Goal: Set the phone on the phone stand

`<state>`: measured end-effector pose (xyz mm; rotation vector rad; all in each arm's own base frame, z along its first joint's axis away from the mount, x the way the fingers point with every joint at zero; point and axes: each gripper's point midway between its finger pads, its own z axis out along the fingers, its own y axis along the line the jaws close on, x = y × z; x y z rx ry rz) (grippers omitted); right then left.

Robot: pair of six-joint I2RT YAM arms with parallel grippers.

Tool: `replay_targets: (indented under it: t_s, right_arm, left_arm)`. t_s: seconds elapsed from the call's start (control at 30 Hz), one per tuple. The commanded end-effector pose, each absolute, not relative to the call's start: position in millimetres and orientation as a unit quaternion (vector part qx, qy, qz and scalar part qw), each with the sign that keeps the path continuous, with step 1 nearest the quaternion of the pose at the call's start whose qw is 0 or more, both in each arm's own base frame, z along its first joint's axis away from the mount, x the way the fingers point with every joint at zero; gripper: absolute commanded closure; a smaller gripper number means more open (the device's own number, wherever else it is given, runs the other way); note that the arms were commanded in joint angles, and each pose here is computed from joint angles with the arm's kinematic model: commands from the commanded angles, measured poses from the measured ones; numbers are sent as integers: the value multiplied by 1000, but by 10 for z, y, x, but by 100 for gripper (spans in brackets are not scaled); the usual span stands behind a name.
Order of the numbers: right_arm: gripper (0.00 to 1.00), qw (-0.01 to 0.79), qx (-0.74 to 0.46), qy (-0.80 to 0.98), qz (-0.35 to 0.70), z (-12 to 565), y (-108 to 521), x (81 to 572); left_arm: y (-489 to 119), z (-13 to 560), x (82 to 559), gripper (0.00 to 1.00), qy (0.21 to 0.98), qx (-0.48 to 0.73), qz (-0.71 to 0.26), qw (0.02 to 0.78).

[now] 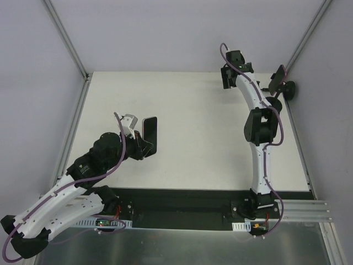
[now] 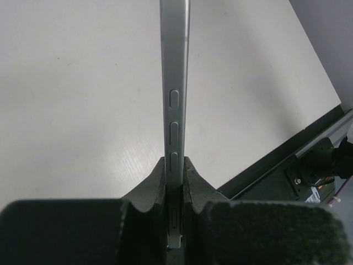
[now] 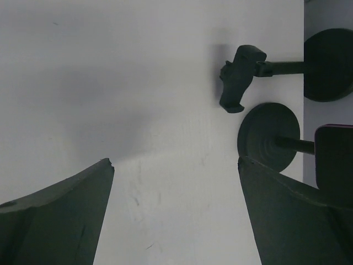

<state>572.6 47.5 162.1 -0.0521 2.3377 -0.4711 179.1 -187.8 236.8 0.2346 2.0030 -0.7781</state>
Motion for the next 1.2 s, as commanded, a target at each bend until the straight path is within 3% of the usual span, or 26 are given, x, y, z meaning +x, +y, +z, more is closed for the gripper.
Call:
replay_targets:
  t_s: [0.0, 0.43, 1.17]
  right_arm:
    - [2, 332, -37, 904, -266, 1749, -170, 5689]
    - [1, 329, 23, 931, -158, 1086, -559, 5865]
    - [3, 376, 145, 907, -119, 961, -847, 6254]
  left_arm:
    - [-1945, 2512, 1807, 100, 800, 103, -340, 483]
    - [-2177, 2480, 1888, 100, 805, 127, -355, 458]
    - [-2388, 2492, 1990, 100, 808, 123, -375, 438]
